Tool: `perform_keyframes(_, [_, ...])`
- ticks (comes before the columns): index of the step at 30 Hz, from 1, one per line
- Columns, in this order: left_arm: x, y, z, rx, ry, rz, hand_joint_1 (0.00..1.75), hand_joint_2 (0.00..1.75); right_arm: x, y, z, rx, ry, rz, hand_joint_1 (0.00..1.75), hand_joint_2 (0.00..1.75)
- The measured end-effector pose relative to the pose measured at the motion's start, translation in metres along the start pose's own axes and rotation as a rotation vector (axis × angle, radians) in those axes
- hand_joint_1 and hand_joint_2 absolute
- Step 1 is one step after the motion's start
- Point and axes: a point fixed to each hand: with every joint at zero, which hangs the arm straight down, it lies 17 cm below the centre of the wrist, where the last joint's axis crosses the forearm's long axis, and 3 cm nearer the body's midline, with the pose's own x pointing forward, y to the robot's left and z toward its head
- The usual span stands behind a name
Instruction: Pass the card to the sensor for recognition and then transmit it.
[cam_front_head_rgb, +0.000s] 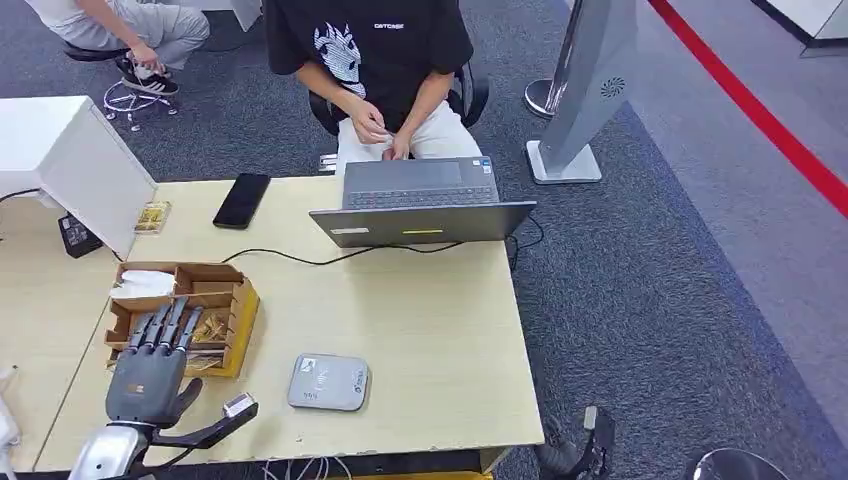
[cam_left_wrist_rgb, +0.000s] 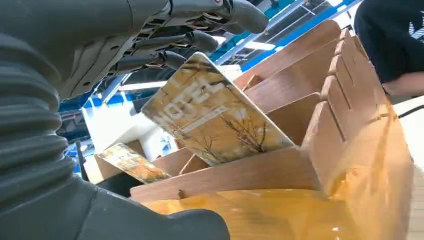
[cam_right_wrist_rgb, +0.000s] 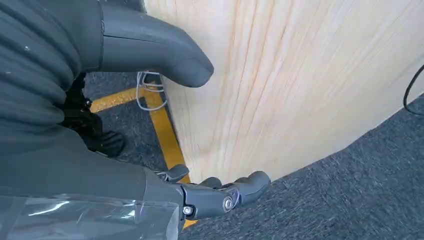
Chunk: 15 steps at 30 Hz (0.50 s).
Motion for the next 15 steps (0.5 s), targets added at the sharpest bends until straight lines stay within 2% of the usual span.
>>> perform_keyframes(11, [0.0059,-0.0044,0.0036,-0.012,-0.010,0.004,0.00,1.75,0.0001,0.0014,0.0001,0.005,-0.002,0.004,0.00,1.75])
perform_keyframes(12, [0.0060,-0.0047,0.0039,-0.013,-0.010,0.005,0.93,1.75,0.0003,0.0013,0.0000,0.005,-0.002,0.005,0.00,1.75])
perform_keyframes(13, [0.0060,-0.0050,0.0042,-0.014,-0.010,0.004,1.75,1.75,0.0004,0.0014,0.0000,0.005,-0.003,0.005,0.00,1.75])
perform_keyframes(15, [0.0060,-0.0055,0.0048,-0.015,-0.010,0.005,1.75,1.75,0.0006,0.0016,0.0001,0.006,-0.005,0.006,0.00,1.75])
